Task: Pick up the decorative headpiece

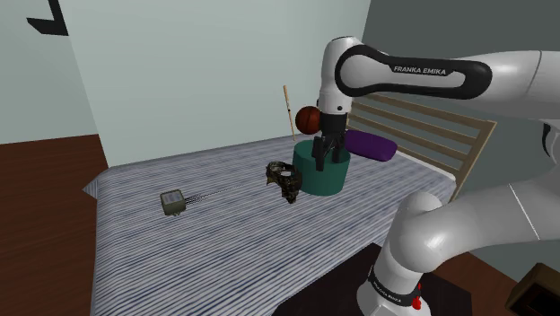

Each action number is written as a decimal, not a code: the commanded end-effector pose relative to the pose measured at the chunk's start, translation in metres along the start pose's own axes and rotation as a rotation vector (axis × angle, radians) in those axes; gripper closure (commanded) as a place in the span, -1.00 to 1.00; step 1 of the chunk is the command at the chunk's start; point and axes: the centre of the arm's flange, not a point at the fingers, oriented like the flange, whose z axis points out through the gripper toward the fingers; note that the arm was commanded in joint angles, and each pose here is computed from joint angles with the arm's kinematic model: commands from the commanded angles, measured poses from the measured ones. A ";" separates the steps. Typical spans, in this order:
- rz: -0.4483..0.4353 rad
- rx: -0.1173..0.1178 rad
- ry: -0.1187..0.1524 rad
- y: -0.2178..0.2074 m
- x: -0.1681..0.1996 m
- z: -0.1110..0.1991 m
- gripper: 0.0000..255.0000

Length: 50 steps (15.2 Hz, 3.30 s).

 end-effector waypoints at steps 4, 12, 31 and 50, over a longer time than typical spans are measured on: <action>-0.002 0.000 0.001 0.013 0.034 0.015 -1.00; -0.008 0.000 0.005 0.049 0.125 0.054 -1.00; -0.022 -0.001 0.012 0.122 0.322 0.142 -1.00; -0.022 -0.001 0.012 0.124 0.325 0.171 1.00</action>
